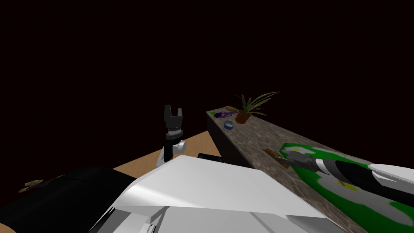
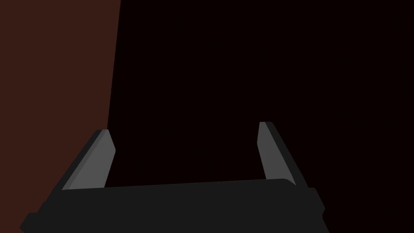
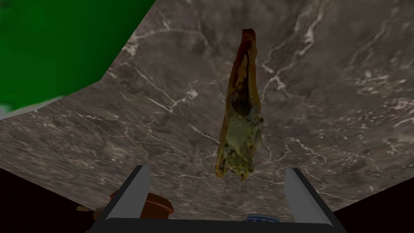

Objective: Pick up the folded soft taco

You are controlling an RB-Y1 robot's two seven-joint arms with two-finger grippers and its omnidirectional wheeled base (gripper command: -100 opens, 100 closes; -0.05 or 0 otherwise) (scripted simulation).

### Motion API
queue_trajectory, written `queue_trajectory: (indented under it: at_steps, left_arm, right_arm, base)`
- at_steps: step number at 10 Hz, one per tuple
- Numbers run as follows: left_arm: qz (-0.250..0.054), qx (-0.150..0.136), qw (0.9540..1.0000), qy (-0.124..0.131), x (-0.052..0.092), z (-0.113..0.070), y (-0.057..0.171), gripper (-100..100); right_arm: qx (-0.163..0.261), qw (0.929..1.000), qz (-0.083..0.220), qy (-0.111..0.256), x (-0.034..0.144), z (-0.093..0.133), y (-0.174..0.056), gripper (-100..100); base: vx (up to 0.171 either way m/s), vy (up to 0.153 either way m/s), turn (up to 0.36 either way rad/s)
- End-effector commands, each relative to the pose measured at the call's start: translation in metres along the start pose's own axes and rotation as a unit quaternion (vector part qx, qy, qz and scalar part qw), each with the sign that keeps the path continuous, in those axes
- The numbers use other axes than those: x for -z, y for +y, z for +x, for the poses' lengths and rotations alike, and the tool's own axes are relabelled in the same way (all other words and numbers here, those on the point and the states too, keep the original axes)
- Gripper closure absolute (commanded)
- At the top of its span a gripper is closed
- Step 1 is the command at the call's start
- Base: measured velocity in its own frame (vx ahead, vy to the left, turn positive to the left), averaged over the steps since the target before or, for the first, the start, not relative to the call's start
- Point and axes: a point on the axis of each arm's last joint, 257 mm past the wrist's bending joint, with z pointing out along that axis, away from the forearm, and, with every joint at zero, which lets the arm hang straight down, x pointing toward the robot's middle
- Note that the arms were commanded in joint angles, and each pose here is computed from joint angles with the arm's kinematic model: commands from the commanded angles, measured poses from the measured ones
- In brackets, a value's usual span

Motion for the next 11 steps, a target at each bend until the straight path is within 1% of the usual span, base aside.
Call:
queue_trajectory:
  at_steps: [1,2,3,4,5,6,8,9,10,11]
  left_arm:
    - [0.0,0.0,1.0,0.0,0.0,0.0,0.0,0]
    - [0.0,0.0,1.0,0.0,0.0,0.0,0.0,0]
    - [0.0,0.0,1.0,0.0,0.0,0.0,0.0,0]
    - [0.0,0.0,1.0,0.0,0.0,0.0,0.0,0]
    - [0.0,0.0,1.0,0.0,0.0,0.0,0.0,0]
    - [0.0,0.0,1.0,0.0,0.0,0.0,0.0,0]
    - [0.0,0.0,1.0,0.0,0.0,0.0,0.0,0]
    - [0.0,0.0,1.0,0.0,0.0,0.0,0.0,0]
    - [0.0,0.0,1.0,0.0,0.0,0.0,0.0,0]
    - [0.0,0.0,1.0,0.0,0.0,0.0,0.0,0]
  right_arm:
    - [-0.002,1.0,0.006,0.006,0.005,0.01,-0.008,-100]
    - [-0.002,0.9999,0.007,0.007,0.005,0.011,-0.009,-100]
    - [0.012,0.9999,0.001,-0.001,0.005,0.015,-0.008,-100]
    - [0.006,0.9999,0.005,0.006,0.011,0.023,-0.013,-100]
    - [0.005,0.9999,0.008,0.008,0.012,0.025,-0.015,-100]
    - [0.014,0.9999,0.001,0.0,0.011,0.03,-0.012,-100]
    - [0.01,0.9999,0.007,0.009,0.019,0.04,-0.019,-100]
    - [0.025,0.9997,-0.003,-0.003,0.014,0.041,-0.012,-100]
    - [0.02,0.9998,-0.003,0.002,0.02,0.048,-0.014,-100]
    - [0.014,0.9998,0.006,0.009,0.025,0.056,-0.021,-100]
  base:
    - [0.039,0.033,0.009]
    - [0.002,0.008,0.005]
    - [0.038,0.03,-0.05]
    - [0.076,0.052,-0.038]
    - [0.055,0.028,0.004]
    - [0.097,0.044,-0.048]
    - [0.057,0.029,-0.012]
    - [0.066,0.049,-0.044]
    - [0.073,0.044,-0.035]
    - [0.037,0.014,0.002]
